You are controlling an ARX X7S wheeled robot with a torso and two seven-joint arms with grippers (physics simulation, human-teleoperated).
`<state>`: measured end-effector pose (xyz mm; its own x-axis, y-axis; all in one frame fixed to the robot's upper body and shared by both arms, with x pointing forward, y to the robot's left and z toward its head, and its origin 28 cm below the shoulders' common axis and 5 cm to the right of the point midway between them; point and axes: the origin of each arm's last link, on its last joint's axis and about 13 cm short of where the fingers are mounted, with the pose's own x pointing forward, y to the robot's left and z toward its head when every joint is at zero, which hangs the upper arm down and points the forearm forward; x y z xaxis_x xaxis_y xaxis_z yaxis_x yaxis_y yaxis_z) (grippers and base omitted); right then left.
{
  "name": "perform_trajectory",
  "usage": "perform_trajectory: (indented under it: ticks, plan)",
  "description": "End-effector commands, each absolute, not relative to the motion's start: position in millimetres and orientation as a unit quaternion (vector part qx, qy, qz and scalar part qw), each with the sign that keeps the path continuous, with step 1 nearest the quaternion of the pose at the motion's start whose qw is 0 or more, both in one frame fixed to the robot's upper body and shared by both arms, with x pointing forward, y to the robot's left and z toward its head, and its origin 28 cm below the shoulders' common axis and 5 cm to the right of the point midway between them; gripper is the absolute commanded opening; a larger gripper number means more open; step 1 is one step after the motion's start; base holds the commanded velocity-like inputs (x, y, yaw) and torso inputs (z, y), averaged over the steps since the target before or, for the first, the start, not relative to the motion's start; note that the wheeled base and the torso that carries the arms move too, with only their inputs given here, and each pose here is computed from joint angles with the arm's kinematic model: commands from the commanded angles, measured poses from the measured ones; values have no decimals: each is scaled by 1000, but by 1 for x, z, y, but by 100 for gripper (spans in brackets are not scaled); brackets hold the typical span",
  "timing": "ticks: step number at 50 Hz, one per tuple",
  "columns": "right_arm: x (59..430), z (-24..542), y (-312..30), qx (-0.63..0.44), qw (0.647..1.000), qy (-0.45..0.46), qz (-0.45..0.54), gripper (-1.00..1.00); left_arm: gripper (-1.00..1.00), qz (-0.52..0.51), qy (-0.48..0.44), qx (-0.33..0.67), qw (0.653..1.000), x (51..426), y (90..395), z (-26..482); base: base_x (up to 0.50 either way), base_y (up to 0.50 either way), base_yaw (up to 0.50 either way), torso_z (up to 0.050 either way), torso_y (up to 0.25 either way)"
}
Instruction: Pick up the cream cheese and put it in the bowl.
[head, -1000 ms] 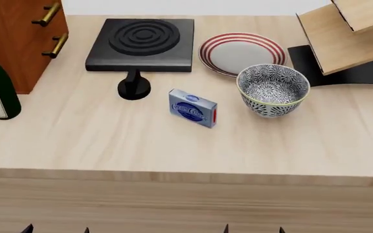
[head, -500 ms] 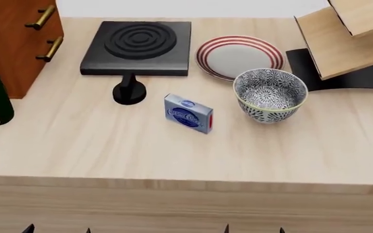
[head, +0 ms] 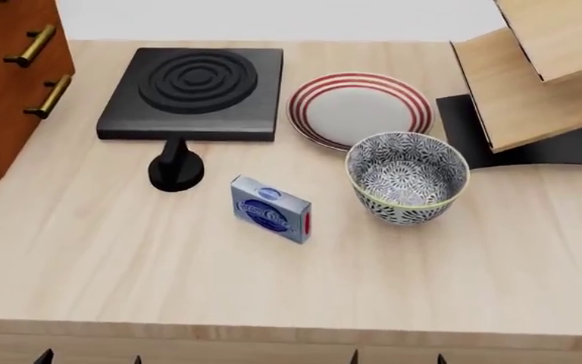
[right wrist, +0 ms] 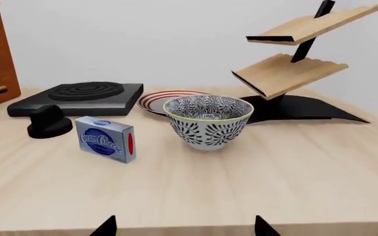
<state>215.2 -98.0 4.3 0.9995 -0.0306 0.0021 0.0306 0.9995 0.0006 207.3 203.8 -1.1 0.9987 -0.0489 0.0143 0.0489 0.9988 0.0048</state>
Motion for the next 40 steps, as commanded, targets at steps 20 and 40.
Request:
perform_trajectory:
  ticks: [20, 40]
  plan:
    - [215, 5, -98, -4, 1000, -6, -17, 100, 100, -21, -10, 6, 1000, 207, 204, -3, 230, -17, 0, 0, 0]
    - [216, 5, -98, -15, 1000, -7, -15, 100, 100, -24, -15, 5, 1000, 206, 204, -1, 236, 0, 0, 0, 0]
